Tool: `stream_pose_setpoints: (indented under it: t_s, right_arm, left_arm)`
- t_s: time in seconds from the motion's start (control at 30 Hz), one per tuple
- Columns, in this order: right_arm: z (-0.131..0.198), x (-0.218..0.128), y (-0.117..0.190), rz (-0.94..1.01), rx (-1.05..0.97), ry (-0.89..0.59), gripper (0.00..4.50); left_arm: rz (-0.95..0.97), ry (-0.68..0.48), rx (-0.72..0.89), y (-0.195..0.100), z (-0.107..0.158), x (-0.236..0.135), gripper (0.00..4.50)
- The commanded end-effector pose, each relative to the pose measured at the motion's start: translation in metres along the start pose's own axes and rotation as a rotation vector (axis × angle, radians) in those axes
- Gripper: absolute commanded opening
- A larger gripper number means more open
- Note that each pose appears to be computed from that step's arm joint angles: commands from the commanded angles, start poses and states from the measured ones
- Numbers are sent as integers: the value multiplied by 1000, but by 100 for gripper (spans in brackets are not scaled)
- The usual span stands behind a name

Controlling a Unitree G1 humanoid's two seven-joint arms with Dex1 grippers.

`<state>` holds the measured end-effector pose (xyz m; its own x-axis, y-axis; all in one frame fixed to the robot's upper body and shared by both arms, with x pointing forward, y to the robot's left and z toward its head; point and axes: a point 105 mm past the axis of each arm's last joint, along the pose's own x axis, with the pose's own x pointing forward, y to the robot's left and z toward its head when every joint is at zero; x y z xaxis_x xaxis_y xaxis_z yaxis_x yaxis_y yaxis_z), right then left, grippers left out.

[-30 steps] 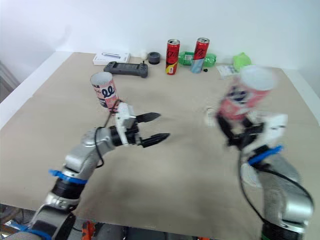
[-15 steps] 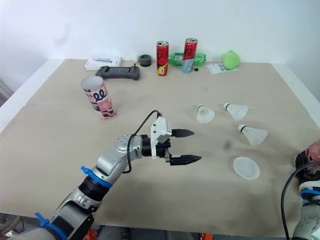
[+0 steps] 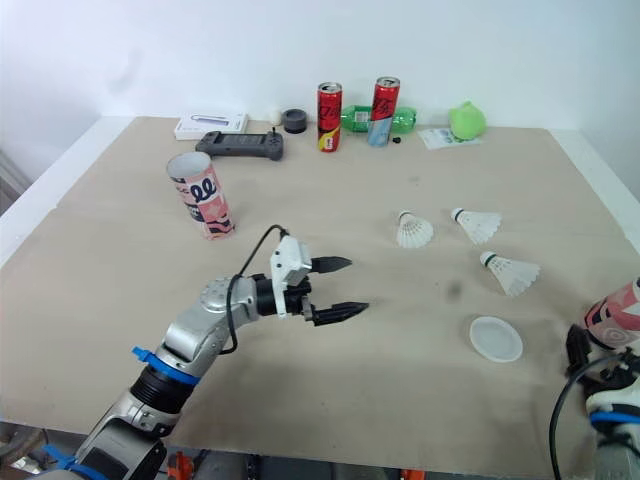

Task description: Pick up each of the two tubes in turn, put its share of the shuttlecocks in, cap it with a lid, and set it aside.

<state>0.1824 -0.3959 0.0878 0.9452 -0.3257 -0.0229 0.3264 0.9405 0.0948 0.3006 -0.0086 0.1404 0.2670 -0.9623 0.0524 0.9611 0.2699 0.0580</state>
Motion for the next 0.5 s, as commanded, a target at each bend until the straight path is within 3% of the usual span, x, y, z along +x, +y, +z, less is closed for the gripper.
stream_pose_setpoints:
  t_s: [0.03, 0.2, 0.27, 0.37, 0.5]
  right_arm:
    - [37, -24, 49, 267, -16, -22, 448]
    - [72, -44, 142, 651, 15, 0, 448]
    - [75, -48, 162, 732, 13, 21, 448]
    - [78, -46, 220, 946, -52, 12, 448]
    - [65, -34, 291, 1148, -106, -12, 448]
  left_arm:
    - [164, -33, 55, 22, 11, -31, 450]
    - [429, -8, 71, 50, 5, -78, 450]
    - [494, -10, 73, 55, 4, -87, 450]
    - [759, -34, 79, 70, 4, -127, 450]
    - [981, 56, 93, 81, -12, -158, 450]
